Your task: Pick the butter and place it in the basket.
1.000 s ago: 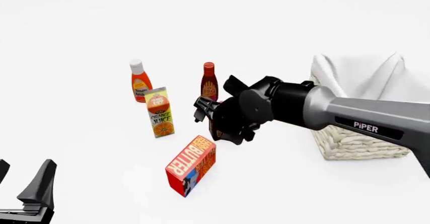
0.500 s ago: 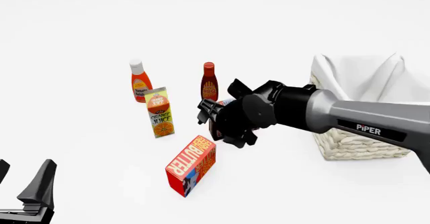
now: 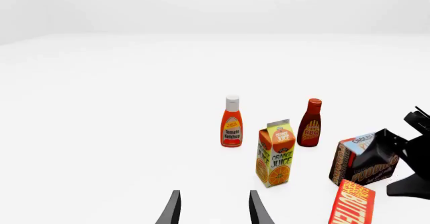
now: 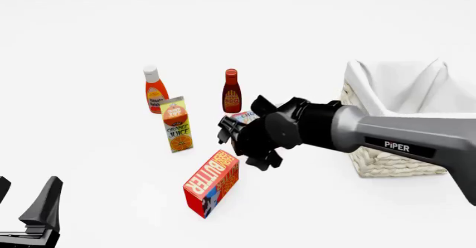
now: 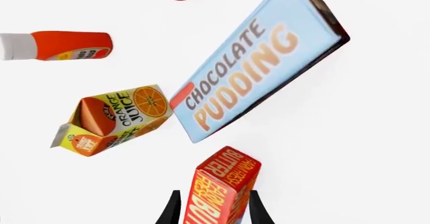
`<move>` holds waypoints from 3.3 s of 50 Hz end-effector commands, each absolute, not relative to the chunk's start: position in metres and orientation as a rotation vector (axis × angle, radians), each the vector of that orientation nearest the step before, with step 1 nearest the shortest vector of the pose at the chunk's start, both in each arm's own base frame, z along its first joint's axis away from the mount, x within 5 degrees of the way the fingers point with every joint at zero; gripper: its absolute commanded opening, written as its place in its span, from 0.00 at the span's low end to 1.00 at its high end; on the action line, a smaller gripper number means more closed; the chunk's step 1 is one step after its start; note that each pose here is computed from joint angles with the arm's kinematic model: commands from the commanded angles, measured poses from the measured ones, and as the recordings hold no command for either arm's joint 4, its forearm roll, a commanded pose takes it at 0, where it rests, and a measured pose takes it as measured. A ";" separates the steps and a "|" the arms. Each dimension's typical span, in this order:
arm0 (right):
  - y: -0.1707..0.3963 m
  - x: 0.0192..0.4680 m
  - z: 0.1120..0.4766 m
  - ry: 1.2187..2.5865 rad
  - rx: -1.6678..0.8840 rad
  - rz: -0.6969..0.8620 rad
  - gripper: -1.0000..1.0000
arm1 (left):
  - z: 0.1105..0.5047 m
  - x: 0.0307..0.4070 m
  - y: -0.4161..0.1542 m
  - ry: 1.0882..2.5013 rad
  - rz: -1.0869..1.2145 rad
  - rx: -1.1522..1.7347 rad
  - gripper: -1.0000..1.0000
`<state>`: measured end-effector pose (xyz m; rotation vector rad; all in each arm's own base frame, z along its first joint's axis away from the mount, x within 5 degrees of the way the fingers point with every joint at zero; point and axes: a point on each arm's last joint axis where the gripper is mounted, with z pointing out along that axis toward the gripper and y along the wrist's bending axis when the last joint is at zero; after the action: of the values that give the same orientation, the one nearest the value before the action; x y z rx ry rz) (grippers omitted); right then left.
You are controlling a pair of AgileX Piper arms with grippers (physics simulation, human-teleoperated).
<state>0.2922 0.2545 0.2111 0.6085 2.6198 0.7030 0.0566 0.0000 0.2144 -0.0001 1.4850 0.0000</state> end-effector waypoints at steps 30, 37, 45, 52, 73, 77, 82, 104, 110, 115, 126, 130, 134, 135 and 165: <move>0.257 0.296 0.196 2.619 0.690 0.711 1.00 | 0.214 0.057 0.000 1.485 0.000 0.000 1.00; 0.260 0.296 0.194 2.624 0.693 0.708 1.00 | 0.214 0.057 0.000 1.485 0.000 0.000 1.00; 0.265 0.296 0.186 2.640 0.698 0.697 1.00 | 0.214 0.057 0.000 1.485 0.000 0.000 1.00; 0.271 0.296 0.185 2.646 0.697 0.699 1.00 | 0.214 0.057 0.000 1.485 0.000 0.000 1.00; 0.276 0.297 0.178 2.660 0.703 0.690 1.00 | 0.214 0.057 0.000 1.485 0.000 0.000 1.00; 0.277 0.296 0.179 2.664 0.698 0.688 1.00 | 0.214 0.057 0.000 1.485 0.000 0.000 1.00; 0.281 0.295 0.179 2.668 0.691 0.692 1.00 | 0.214 0.057 0.000 1.485 0.000 0.000 1.00; 0.287 0.299 0.171 2.669 0.728 0.695 1.00 | 0.214 0.057 0.000 1.485 0.000 0.000 1.00; 0.286 0.305 0.166 2.666 0.749 0.685 1.00 | 0.214 0.057 0.000 1.485 0.000 0.000 1.00; 0.287 0.310 0.159 2.669 0.764 0.674 1.00 | 0.214 0.057 0.000 1.485 0.000 0.000 1.00; 0.287 0.319 0.147 2.668 0.804 0.660 1.00 | 0.214 0.057 0.000 1.485 0.000 0.000 1.00; 0.289 0.321 0.140 2.672 0.818 0.653 1.00 | 0.214 0.057 0.000 1.485 0.000 0.000 1.00; 0.286 0.324 0.139 2.670 0.824 0.646 1.00 | 0.214 0.057 0.000 1.485 0.000 0.000 1.00; 0.284 0.325 0.139 2.671 0.821 0.641 0.00 | 0.214 0.057 0.000 1.485 0.000 0.000 1.00; 0.245 0.318 0.165 2.686 0.818 0.562 0.00 | 0.214 0.057 0.000 1.485 0.000 0.000 1.00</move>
<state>0.3076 0.2723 0.1764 0.7870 2.6917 0.6704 0.0566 0.0000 0.2144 -0.0001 1.4850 -0.0001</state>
